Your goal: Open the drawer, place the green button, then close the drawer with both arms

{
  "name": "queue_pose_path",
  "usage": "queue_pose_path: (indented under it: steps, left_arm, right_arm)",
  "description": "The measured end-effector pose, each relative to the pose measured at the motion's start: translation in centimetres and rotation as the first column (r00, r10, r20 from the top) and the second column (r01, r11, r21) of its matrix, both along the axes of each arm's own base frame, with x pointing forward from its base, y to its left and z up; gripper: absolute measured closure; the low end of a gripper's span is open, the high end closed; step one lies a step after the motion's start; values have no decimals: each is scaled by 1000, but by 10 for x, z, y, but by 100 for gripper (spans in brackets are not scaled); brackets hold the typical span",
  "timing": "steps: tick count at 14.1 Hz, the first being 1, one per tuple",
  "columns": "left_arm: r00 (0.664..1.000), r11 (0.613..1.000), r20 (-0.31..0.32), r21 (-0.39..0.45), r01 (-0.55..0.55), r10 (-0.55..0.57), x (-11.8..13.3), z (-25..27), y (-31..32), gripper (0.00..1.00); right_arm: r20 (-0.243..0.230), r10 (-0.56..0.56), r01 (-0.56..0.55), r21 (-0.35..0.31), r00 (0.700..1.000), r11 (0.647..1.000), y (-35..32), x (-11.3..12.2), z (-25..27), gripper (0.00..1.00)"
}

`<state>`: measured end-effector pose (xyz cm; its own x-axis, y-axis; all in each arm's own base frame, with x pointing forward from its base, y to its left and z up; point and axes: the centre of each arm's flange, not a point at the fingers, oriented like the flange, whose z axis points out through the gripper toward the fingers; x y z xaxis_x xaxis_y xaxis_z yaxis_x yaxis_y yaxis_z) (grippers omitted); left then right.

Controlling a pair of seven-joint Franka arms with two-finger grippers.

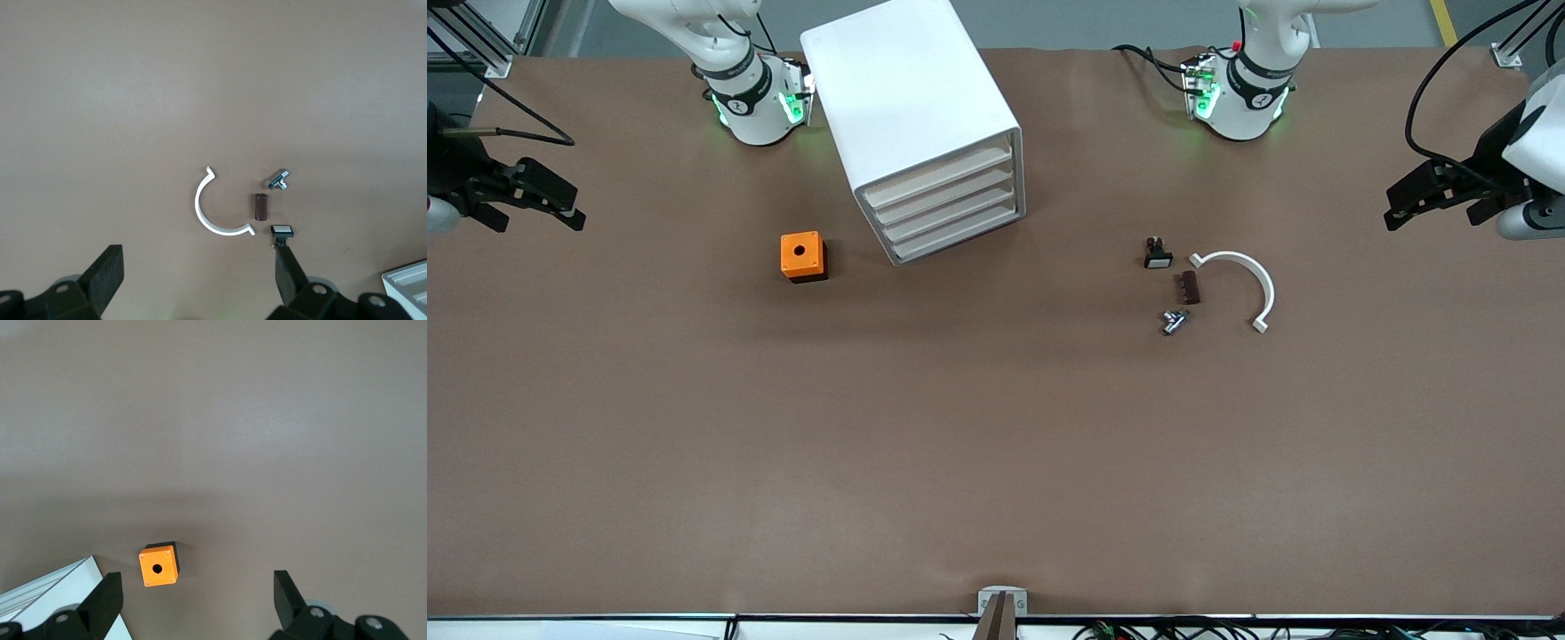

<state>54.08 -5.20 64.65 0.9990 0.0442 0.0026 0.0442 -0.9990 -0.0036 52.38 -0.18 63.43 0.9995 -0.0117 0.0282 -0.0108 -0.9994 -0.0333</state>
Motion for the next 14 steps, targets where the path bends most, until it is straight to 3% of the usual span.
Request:
queue_pose_path:
  steps: [14]
  left_arm:
    - [1000, 1000, 14, -1, 0, 0, 1, 5, 0, 0]
  right_arm:
    - [-1, 2, -2, -1, 1000, 1000, 1, 0, 0, 0]
